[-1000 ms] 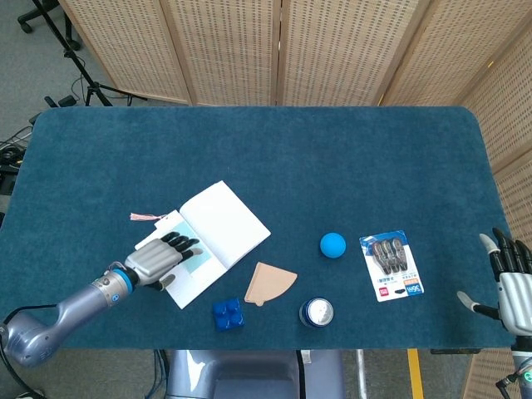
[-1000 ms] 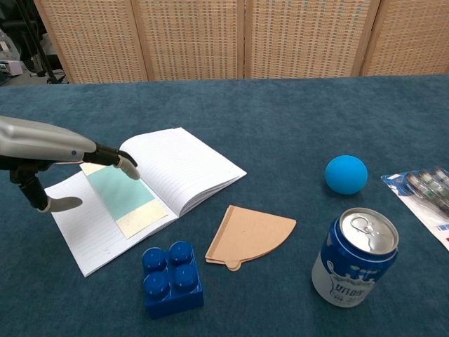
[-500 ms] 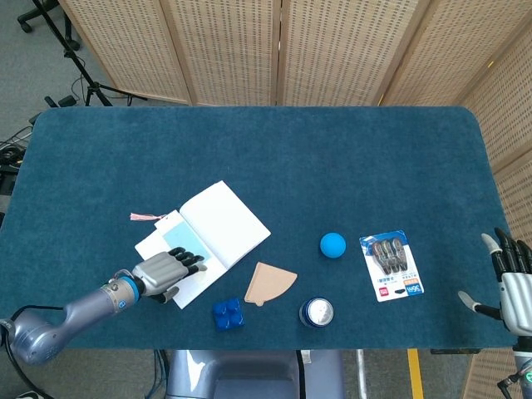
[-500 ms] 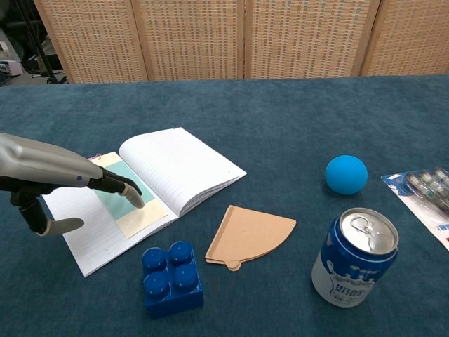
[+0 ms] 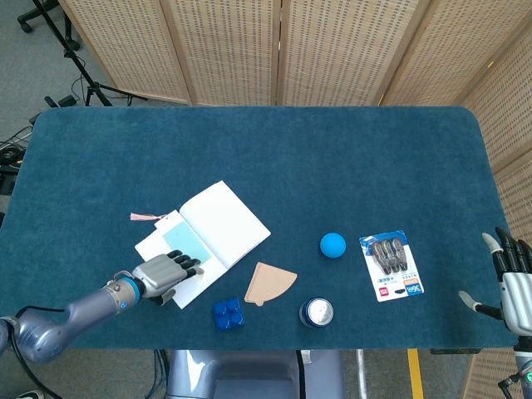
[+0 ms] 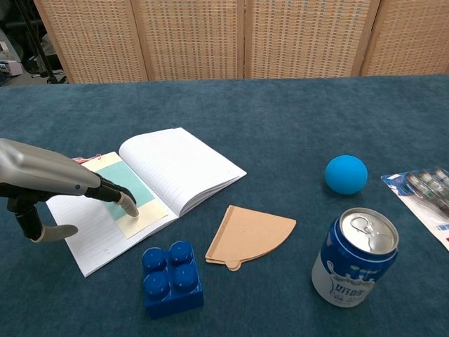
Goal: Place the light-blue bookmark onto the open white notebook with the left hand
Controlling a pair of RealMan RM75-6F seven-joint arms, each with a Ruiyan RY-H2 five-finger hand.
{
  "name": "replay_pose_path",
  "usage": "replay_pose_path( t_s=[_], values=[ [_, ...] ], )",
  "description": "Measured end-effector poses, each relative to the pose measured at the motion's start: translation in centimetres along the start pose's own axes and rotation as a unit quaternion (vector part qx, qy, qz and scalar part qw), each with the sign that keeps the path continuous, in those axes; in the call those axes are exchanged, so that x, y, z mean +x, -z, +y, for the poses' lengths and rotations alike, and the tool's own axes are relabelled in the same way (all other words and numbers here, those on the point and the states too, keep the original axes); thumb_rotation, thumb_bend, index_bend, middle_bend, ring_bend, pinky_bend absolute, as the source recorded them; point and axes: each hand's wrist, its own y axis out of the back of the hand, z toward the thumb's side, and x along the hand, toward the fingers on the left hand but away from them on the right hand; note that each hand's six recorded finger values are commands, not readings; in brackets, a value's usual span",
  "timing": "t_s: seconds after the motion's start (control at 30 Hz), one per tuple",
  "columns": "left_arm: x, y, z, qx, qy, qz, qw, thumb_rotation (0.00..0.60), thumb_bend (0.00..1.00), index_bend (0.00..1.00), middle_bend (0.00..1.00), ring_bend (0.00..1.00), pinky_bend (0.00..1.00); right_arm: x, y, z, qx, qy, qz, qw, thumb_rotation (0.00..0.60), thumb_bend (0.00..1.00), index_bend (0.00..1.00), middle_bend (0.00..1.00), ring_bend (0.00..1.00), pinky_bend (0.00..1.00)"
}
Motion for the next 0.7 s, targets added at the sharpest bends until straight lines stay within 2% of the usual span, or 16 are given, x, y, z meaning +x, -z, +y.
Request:
replay_pose_path(
  t_s=[0.7],
  values=[
    [0.59, -0.67, -0.1, 0.007, 0.002, 0.004, 1.0, 0.6, 0.59, 0.0, 0.0, 0.0, 0.0, 0.01, -0.04, 0.02, 0.0, 0.001, 0.0, 1.0, 0.6, 0.16, 0.0, 0.0, 0.0, 0.0]
  ],
)
